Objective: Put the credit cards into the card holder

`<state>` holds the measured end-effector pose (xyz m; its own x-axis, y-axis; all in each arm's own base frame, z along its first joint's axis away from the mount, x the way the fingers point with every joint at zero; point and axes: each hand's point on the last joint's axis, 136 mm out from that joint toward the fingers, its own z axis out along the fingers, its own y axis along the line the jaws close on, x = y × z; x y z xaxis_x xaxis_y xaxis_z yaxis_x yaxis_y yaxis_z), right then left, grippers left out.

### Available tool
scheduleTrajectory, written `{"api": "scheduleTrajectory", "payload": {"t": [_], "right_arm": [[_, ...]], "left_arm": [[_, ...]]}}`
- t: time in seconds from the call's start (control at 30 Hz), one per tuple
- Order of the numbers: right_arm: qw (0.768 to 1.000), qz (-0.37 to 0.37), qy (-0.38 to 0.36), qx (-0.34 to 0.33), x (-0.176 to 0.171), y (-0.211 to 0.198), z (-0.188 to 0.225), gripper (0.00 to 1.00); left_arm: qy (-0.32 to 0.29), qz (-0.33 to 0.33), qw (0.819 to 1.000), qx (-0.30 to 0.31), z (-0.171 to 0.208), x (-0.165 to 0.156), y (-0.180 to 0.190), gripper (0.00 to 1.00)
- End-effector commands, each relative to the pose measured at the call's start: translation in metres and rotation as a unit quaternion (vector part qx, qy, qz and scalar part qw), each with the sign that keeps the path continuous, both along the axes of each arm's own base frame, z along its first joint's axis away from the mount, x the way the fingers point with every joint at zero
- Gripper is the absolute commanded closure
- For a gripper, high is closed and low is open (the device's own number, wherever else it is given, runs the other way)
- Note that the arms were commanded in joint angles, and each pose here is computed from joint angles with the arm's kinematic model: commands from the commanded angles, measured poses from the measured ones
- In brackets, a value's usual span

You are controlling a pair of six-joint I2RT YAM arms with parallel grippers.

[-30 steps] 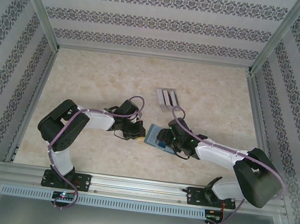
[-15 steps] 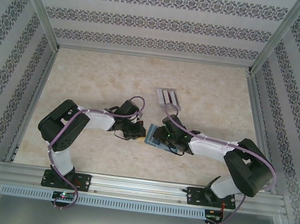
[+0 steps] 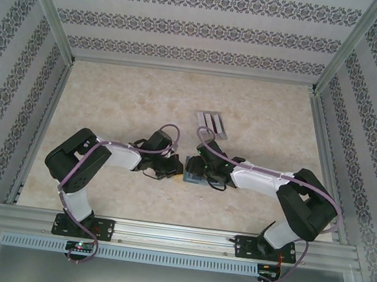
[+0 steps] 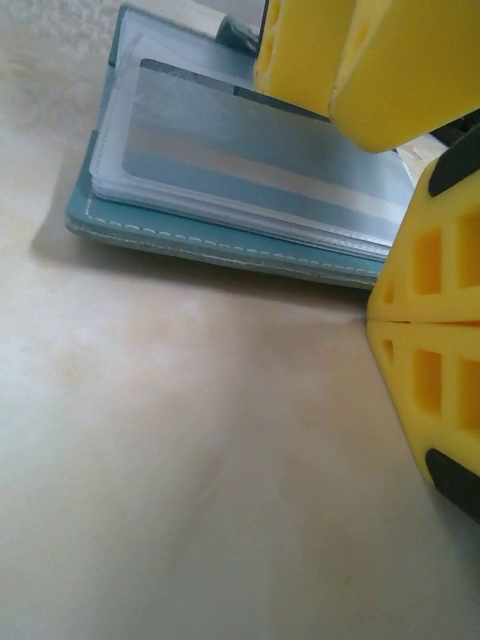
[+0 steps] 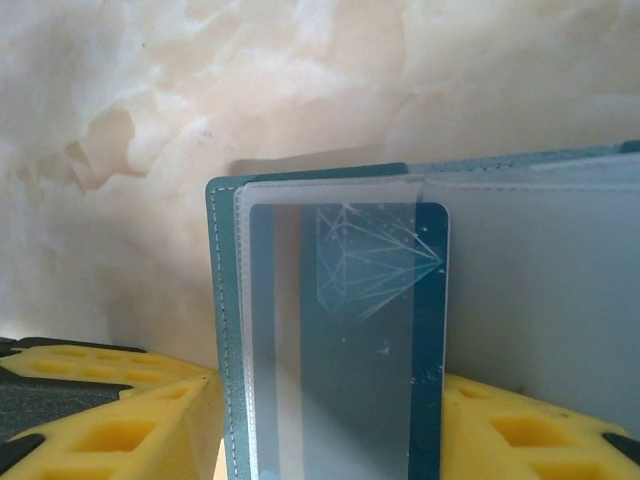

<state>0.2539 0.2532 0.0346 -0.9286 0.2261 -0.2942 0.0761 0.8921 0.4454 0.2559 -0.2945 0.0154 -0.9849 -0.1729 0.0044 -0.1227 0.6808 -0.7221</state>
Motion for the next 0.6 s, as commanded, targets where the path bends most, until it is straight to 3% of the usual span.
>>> {"api": "scheduleTrajectory", "payload": {"t": [0.0, 0.33, 0.57], "right_arm": [[1.0, 0.021, -0.013, -0.018, -0.007, -0.007, 0.013, 0.43], [1.0, 0.018, -0.017, -0.017, -0.014, -0.032, 0.016, 0.39], [0.999, 0.02, -0.019, -0.03, -0.01, -0.035, 0.012, 0.44]], "left_arm": [[0.091, -0.025, 0.995, 0.032, -0.032, -0.052, 0.005, 0.91], [0.085, -0.024, 0.996, 0.034, -0.032, -0.051, 0.004, 0.91], [0.09, -0.028, 0.995, 0.037, -0.035, -0.051, 0.001, 0.9]]}}
